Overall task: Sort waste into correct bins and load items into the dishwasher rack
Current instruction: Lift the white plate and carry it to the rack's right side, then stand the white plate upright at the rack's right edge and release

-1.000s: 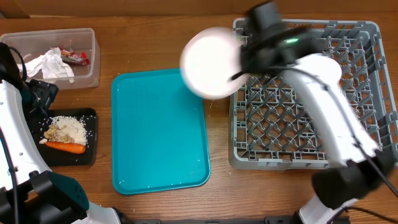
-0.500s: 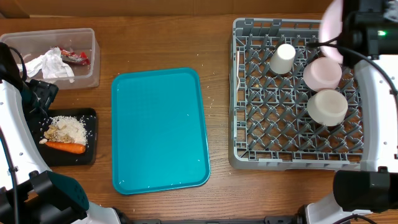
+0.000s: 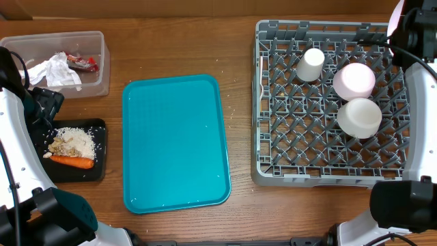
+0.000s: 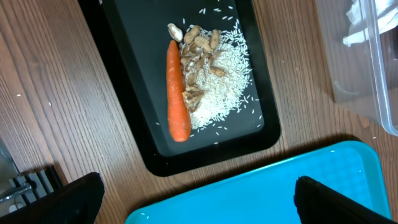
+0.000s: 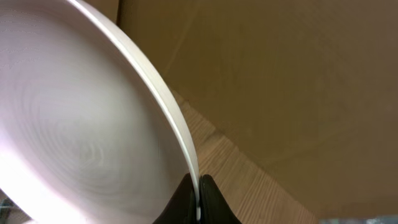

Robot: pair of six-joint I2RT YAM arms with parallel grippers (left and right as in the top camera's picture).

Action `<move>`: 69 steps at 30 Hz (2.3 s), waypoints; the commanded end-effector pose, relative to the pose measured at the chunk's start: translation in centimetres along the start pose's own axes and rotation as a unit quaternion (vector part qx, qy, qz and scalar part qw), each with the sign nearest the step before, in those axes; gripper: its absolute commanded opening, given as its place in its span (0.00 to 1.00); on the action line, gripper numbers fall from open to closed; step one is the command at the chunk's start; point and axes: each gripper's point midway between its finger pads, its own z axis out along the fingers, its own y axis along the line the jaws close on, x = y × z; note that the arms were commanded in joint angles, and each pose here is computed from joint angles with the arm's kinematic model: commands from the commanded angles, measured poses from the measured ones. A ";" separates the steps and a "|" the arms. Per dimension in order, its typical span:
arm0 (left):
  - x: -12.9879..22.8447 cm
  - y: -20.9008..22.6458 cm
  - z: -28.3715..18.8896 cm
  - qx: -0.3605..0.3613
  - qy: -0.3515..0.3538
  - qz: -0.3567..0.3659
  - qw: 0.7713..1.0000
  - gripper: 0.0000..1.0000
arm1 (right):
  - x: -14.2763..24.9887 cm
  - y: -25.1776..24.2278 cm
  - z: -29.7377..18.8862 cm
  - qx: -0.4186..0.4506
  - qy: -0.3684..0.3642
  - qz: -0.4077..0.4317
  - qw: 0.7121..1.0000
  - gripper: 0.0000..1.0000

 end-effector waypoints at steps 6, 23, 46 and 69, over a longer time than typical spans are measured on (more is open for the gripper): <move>-0.2 0.0 -0.1 -0.005 -0.006 -0.007 1.000 1.00 | 1.7 0.1 3.4 0.053 0.002 -0.108 0.993 0.04; -0.2 0.0 -0.1 -0.005 -0.006 -0.007 1.000 1.00 | 5.0 2.5 7.7 0.028 0.007 -0.232 0.972 0.04; -0.2 0.0 -0.1 -0.005 -0.006 -0.007 1.000 1.00 | 4.4 0.6 9.9 0.052 0.002 -0.246 0.968 0.04; -0.2 0.0 -0.1 -0.005 -0.006 -0.007 1.000 1.00 | 7.7 5.3 8.8 -0.074 0.039 -0.157 0.984 0.59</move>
